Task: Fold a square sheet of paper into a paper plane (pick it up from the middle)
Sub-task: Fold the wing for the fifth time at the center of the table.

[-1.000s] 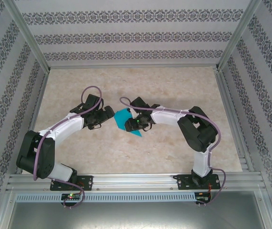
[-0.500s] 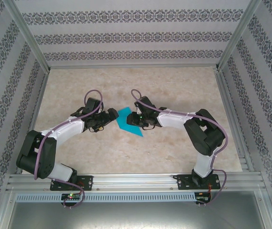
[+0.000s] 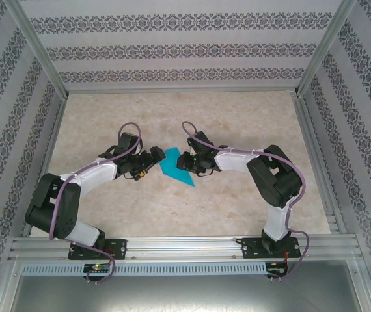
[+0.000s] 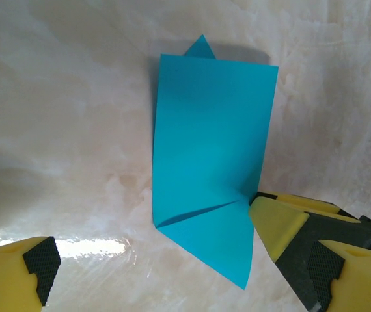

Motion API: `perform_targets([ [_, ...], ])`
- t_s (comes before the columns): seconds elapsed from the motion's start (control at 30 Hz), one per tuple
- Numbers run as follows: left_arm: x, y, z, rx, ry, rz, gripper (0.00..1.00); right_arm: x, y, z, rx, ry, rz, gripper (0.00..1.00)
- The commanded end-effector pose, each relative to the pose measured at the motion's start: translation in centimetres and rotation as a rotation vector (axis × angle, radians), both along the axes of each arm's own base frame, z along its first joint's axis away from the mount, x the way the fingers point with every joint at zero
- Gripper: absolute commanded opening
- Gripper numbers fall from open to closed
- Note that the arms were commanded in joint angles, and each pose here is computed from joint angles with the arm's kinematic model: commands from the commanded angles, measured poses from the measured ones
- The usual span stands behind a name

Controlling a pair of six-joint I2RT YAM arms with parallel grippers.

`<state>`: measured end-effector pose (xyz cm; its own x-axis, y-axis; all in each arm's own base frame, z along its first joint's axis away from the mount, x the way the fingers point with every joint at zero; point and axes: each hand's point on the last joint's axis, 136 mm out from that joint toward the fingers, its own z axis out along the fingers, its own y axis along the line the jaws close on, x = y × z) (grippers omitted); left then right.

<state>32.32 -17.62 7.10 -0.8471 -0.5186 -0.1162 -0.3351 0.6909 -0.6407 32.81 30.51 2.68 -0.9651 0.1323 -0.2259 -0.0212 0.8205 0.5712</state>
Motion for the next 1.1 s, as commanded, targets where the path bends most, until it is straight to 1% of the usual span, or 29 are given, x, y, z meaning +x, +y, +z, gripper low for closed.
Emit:
perform_targets([
  [0.0, -0.1, -1.5, 0.1, -0.052, 0.014, -0.016, 1.00, -0.5, -1.2, -1.9, -0.039, 0.044, -0.031, 0.34],
  [0.17, -0.3, -2.2, -0.5, -0.056, 0.039, -0.019, 0.97, -0.7, -1.9, -2.4, -0.044, 0.063, -0.048, 0.33],
  [0.27, -0.3, -3.0, -1.0, -0.062, 0.063, -0.029, 0.92, -0.7, -2.2, -2.5, -0.048, 0.071, -0.055, 0.32],
  [0.4, -0.1, -4.1, -1.2, -0.083, 0.078, -0.044, 0.85, -0.9, -2.6, -2.9, -0.039, 0.090, -0.066, 0.28],
  [0.5, -0.1, -4.4, -1.4, -0.083, 0.082, -0.049, 0.81, -0.9, -2.9, -3.0, -0.032, 0.097, -0.074, 0.28],
  [0.73, 0.3, -4.7, -1.5, -0.091, 0.080, -0.052, 0.69, -0.9, -3.1, -3.1, -0.017, 0.110, -0.077, 0.27],
  [0.83, 0.3, -4.8, -1.7, -0.092, 0.087, -0.050, 0.68, -0.9, -3.1, -3.2, -0.016, 0.114, -0.078, 0.27],
  [1.0, 0.5, -5.3, -1.9, -0.110, 0.094, -0.060, 0.61, -1.0, -3.1, -3.3, -0.015, 0.121, -0.077, 0.26],
  [1.07, 0.6, -5.4, -2.1, -0.111, 0.098, -0.060, 0.61, -1.0, -3.0, -3.4, -0.014, 0.124, -0.075, 0.26],
])
